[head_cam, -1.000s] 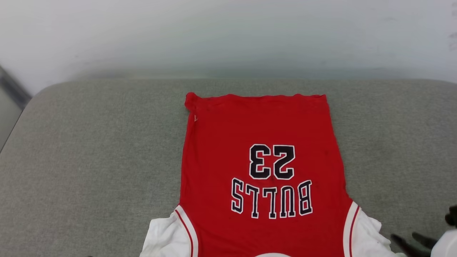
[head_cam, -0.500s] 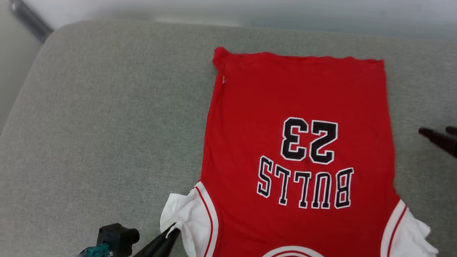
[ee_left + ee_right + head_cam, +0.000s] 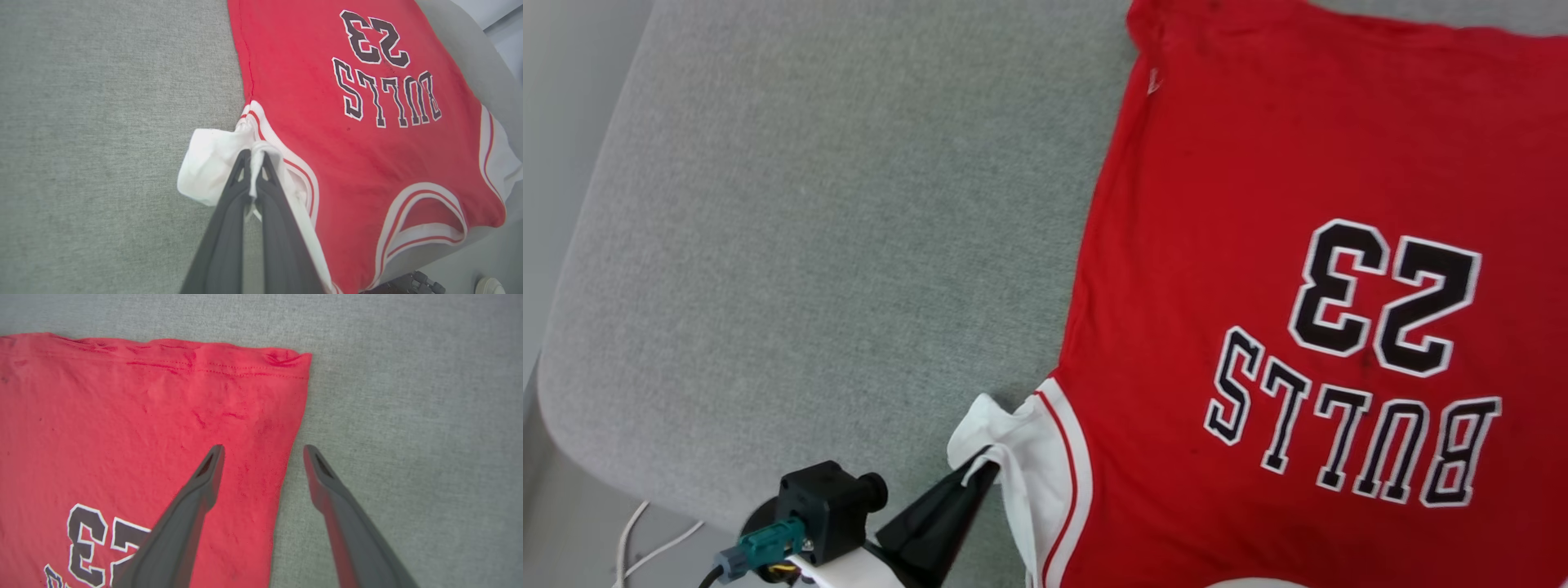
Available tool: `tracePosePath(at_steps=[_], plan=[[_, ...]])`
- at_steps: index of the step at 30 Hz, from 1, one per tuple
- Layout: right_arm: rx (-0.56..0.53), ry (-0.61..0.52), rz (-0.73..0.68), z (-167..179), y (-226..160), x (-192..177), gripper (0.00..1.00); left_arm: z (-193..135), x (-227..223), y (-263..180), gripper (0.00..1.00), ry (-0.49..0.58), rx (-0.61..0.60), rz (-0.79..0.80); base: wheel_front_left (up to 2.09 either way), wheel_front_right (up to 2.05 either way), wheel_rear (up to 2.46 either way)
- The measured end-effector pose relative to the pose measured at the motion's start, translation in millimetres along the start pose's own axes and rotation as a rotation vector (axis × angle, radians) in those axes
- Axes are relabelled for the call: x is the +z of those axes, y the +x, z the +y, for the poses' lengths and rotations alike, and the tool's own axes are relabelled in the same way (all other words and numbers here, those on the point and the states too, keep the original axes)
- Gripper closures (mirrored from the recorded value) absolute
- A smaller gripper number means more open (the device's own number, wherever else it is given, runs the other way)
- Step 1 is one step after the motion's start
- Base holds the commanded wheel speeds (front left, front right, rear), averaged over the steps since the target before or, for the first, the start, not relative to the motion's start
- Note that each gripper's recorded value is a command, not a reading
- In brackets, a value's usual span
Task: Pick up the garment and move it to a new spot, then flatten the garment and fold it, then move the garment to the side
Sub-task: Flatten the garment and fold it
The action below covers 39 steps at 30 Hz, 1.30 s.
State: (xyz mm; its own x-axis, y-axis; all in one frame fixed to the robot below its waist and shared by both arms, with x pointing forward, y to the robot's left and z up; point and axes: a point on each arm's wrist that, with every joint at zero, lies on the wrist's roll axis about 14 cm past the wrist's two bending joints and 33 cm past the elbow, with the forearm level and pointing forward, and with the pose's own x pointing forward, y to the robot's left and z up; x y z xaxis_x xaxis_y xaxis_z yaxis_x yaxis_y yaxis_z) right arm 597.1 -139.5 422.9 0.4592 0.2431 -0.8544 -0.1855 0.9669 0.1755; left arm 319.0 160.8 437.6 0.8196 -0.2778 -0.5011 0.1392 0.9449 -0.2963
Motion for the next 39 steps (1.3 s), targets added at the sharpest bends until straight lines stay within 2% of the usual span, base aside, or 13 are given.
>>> tracePosePath(at_steps=[2,6,11,13,14,21,27,33,39], plan=[[-0.02,-0.017,0.027,1,16,1,0.0,0,-3,3,1.0,-0.055,0.011,0.005,0.0,0.0,0.0],[-0.036,-0.031,0.087,1,45,-6,0.0,16,-7,6,1.0,-0.028,0.062,0.021,0.0,0.0,0.0],[-0.015,-0.059,0.123,15,69,-11,0.0,15,-16,10,1.0,-0.069,0.068,0.029,0.0,0.0,0.0],[-0.011,-0.06,0.136,16,74,-14,0.59,15,-18,12,1.0,-0.077,0.07,0.032,0.0,0.0,0.0],[-0.013,-0.063,0.143,16,76,-16,1.0,14,-20,12,1.0,-0.081,0.07,0.033,0.0,0.0,0.0],[-0.038,-0.072,0.158,8,70,-28,1.0,17,-15,13,1.0,-0.069,0.071,0.005,0.0,0.0,0.0],[-0.057,-0.067,0.165,-2,51,-47,1.0,15,-4,10,1.0,-0.044,0.056,-0.037,0.0,0.0,0.0],[-0.071,-0.05,0.177,-15,19,-77,1.0,9,7,6,1.0,-0.006,0.022,-0.074,0.0,0.0,0.0],[-0.077,-0.05,0.193,-26,-18,-122,1.0,-5,13,1,1.0,0.004,-0.021,-0.109,0.0,0.0,0.0]])
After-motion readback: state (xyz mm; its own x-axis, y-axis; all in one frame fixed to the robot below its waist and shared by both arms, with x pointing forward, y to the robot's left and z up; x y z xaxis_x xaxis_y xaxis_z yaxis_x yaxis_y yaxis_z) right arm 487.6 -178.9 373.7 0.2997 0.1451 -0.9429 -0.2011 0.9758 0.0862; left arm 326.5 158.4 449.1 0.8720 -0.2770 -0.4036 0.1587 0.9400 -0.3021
